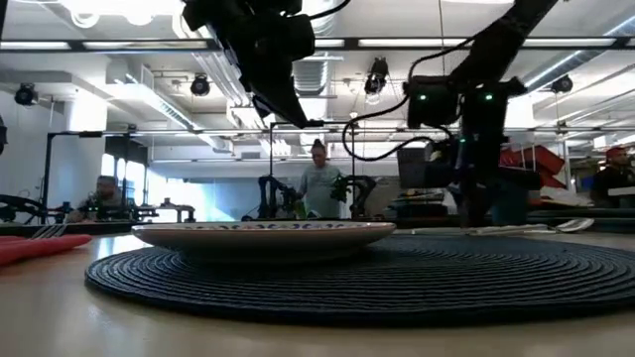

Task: Set table place
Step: Put the blue knife on the black placemat

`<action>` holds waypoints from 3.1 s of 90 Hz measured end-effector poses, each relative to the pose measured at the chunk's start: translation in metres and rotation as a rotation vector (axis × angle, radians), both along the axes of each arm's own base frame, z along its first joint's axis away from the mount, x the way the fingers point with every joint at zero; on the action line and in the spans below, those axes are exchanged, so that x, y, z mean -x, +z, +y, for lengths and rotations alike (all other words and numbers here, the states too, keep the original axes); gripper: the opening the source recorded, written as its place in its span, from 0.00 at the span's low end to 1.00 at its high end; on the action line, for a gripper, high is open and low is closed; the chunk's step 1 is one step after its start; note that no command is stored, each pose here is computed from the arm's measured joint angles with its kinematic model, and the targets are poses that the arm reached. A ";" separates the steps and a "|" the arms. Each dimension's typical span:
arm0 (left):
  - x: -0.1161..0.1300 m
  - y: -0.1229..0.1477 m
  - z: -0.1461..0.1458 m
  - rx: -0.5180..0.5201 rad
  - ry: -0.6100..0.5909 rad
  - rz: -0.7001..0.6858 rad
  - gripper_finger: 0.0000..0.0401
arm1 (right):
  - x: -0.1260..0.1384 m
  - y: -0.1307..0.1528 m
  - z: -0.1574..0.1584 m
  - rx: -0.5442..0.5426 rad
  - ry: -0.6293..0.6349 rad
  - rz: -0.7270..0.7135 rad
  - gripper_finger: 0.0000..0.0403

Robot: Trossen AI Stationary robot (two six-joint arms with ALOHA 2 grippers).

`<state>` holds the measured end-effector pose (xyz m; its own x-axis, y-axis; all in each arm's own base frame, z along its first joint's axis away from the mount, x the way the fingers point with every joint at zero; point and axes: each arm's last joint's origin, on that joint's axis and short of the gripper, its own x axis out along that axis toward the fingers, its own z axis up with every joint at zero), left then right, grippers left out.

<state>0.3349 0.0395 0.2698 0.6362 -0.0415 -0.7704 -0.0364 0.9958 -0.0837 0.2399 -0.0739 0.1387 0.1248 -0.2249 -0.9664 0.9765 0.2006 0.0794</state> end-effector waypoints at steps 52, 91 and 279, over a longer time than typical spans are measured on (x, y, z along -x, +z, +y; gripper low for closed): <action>0.000 -0.001 0.000 -0.008 -0.009 -0.006 0.06 | 0.017 0.036 0.036 0.123 -0.055 -0.152 0.00; 0.015 -0.062 0.011 -0.052 -0.077 0.037 0.05 | 0.012 0.039 0.061 0.100 -0.015 -0.199 0.00; 0.081 -0.045 0.057 0.043 0.050 0.207 0.05 | -0.007 0.011 0.019 0.137 -0.099 -0.179 0.00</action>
<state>0.2536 0.0968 0.2250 0.4664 -0.0493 -0.8832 -0.1070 0.9880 -0.1116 0.2466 -0.0548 0.1495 0.2625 -0.3716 -0.8905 0.9646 0.1257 0.2318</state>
